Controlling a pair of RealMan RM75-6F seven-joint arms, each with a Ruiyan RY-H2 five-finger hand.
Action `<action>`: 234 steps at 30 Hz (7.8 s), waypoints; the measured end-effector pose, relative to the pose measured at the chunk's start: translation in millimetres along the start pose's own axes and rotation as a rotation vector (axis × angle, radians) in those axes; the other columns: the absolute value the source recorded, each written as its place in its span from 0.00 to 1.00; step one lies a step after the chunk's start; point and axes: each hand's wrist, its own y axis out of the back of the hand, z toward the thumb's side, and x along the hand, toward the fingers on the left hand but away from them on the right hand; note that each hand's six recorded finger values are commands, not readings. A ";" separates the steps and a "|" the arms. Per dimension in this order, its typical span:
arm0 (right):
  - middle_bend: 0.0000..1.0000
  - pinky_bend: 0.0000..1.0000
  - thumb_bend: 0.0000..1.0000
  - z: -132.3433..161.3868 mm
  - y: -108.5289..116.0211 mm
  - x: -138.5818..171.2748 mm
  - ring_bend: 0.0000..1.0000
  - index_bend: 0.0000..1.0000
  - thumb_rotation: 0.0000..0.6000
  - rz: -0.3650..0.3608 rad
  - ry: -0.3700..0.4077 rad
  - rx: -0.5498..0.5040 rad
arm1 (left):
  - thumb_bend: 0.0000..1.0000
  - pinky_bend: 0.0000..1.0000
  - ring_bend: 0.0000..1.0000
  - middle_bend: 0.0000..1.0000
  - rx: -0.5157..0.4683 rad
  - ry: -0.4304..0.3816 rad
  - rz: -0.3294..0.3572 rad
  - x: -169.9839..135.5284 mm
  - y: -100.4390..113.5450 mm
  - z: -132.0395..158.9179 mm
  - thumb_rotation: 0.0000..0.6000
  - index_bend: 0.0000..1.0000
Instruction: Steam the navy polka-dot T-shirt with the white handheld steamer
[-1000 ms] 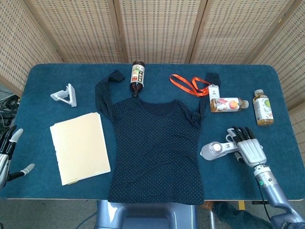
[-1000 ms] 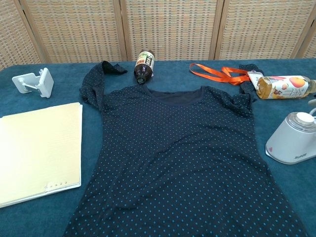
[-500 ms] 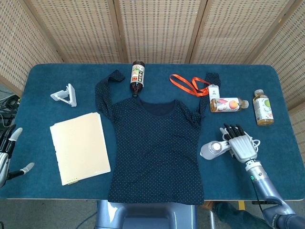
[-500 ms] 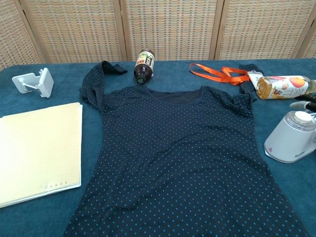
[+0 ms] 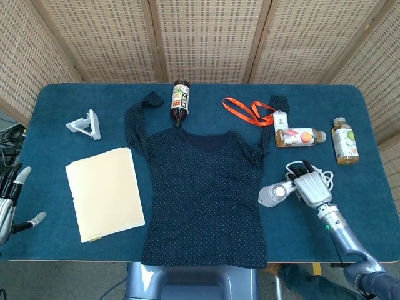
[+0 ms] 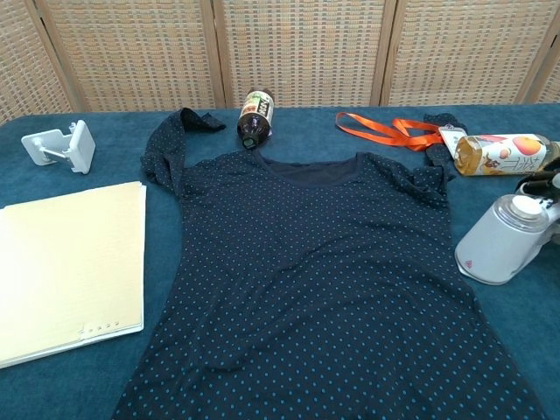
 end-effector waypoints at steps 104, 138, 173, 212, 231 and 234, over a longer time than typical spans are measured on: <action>0.59 0.98 1.00 97.7 15.6 -97.3 0.71 0.65 1.00 -0.094 0.254 -0.124 | 0.00 0.00 0.00 0.00 0.026 0.035 -0.063 20.5 -20.4 2.8 1.00 0.00; 0.59 0.98 1.00 245.3 40.7 -76.2 0.71 0.65 1.00 -0.192 0.666 -0.194 | 0.00 0.00 0.00 0.00 0.030 0.042 -0.055 19.5 -18.2 0.6 1.00 0.00; 0.59 0.98 1.00 73.5 9.2 -73.5 0.71 0.65 1.00 -0.063 0.279 -0.072 | 0.00 0.00 0.00 0.00 0.037 0.021 -0.053 15.7 -18.3 9.2 1.00 0.00; 0.59 0.98 1.00 225.6 30.2 -23.6 0.71 0.65 1.00 -0.146 0.762 -0.176 | 0.00 0.00 0.00 0.00 0.041 0.021 -0.053 15.7 -18.2 8.9 1.00 0.00; 0.59 0.98 1.00 192.2 18.6 -28.5 0.71 0.65 1.00 -0.145 0.693 -0.034 | 0.00 0.00 0.00 0.00 0.038 0.019 -0.046 14.4 -16.7 9.0 1.00 0.00; 0.59 0.98 1.00 175.4 18.2 -32.7 0.71 0.65 1.00 -0.146 0.643 -0.028 | 0.00 0.00 0.00 0.00 0.038 0.020 -0.045 14.5 -16.4 8.8 1.00 0.00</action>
